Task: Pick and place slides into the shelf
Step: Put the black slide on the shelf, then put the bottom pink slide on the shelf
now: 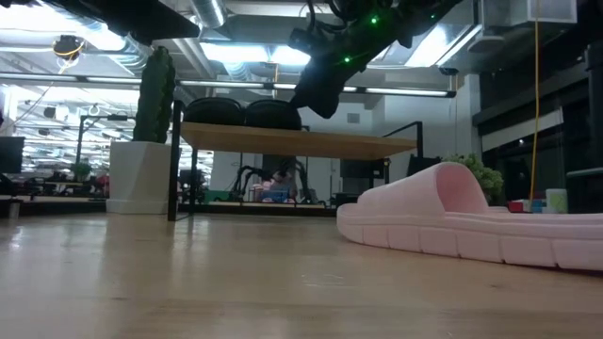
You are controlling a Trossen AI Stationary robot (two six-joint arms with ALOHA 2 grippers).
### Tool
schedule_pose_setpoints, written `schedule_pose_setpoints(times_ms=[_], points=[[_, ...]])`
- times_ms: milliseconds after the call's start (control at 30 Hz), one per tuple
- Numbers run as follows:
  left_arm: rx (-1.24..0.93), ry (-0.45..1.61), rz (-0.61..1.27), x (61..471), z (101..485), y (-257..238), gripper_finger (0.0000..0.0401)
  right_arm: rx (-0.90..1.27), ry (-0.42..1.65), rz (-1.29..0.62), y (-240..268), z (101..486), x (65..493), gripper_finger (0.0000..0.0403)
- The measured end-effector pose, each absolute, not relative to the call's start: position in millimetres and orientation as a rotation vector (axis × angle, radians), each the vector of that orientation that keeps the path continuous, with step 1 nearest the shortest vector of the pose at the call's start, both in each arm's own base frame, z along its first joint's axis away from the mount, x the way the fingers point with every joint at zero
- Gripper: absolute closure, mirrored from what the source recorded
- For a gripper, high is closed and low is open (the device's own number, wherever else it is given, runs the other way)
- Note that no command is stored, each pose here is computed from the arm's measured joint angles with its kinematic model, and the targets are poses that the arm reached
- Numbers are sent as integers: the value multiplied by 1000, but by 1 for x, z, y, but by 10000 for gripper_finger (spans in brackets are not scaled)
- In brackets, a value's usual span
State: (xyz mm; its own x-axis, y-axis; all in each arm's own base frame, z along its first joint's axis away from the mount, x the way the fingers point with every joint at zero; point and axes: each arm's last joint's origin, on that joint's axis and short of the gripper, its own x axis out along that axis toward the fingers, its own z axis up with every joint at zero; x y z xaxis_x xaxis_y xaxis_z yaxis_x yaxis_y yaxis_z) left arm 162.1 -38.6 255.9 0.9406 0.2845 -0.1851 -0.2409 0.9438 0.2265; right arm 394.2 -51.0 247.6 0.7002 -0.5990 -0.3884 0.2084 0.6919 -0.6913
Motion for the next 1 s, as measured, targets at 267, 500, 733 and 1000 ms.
schedule_pose_setpoints(times_ms=[267, 500, 733, 1000], points=[[203, 218, 270, 162, 256, -39, 401, -660, 638, -474, -51, 248, 395, 402], [202, 218, 270, 162, 256, -39, 401, -652, 657, -466, -51, 246, 394, 368], [205, 222, 270, 162, 255, -39, 401, -661, 666, -457, -50, 245, 393, 313], [212, 237, 269, 162, 254, -38, 401, -660, 661, -457, -49, 246, 394, 265]])
